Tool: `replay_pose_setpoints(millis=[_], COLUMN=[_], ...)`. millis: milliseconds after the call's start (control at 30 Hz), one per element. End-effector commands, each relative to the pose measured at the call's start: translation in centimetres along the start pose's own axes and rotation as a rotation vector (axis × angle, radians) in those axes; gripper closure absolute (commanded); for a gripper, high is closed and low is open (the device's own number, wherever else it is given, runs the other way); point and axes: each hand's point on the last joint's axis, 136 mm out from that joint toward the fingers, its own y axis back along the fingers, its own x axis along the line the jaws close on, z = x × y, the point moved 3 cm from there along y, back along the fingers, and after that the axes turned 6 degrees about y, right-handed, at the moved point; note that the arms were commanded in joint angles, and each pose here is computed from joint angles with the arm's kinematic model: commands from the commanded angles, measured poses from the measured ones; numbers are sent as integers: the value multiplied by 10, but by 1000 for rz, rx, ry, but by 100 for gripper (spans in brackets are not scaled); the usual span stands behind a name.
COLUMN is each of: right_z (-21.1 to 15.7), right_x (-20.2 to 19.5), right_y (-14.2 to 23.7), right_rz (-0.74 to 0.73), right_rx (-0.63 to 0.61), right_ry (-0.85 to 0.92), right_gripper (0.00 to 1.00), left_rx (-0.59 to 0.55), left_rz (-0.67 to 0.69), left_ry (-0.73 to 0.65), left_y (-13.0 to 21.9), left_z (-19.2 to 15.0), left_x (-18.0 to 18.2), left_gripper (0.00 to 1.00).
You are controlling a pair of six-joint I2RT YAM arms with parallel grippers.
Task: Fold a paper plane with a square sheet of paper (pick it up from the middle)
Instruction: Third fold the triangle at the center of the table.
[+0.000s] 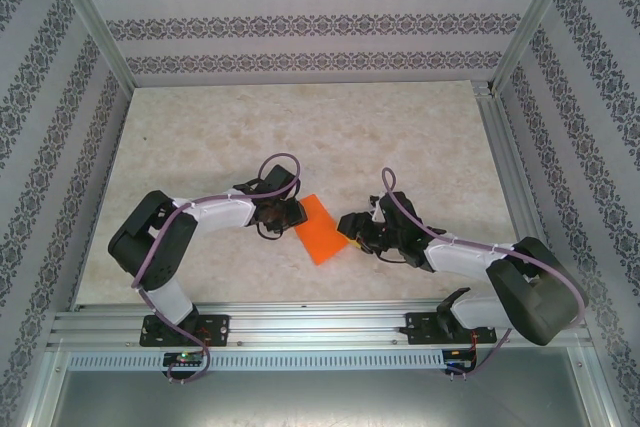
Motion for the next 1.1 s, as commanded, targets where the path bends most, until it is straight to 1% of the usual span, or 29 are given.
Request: replay_pose_setpoints(millis=[0,167,233,333,500,600,633,700,800,900,933,1000,1067], right_z=[3,4,6,6,9,13,15,17,18,17,17,18,18], right_x=[23,35,41,42,33,28,28,30,32,28,27,27,26], right_y=[-2,-7,-8,-9,-8,-7,-7,-8,-11,-16,-17,-19,-21], right_rz=[82,155,185,190,155,143,151,172,186,174,175,187,191], right_rx=[1,10,7,6,-17,-27,-31,-26,-5,14,17,23,32], right_ry=[38,32,29,27,8,-17,-24,-29,-32,-44,-49,-50,-57], right_gripper=[52,53,54,52,50,50,51,53,53,54,56,59,59], left_rx=[-9,-4,-3,-9,-36,-68,-86,-118,-169,-265,-293,-337,-372], left_rz=[-28,-34,-46,-67,-95,-119,-122,-137,-169,-127,-111,-77,-33], left_ry=[-28,-36,-45,-67,-112,-124,-130,-168,-262,-382,-424,-490,-567], left_y=[-4,-5,-4,4,27,43,49,62,80,96,100,101,99], left_z=[8,8,8,11,13,9,8,1,-18,-43,-52,-69,-87], left_x=[-7,-8,-11,-19,-30,-28,-26,-26,-31,-31,-30,-27,-28], left_gripper=[68,68,68,67,60,53,49,47,45,45,44,43,42])
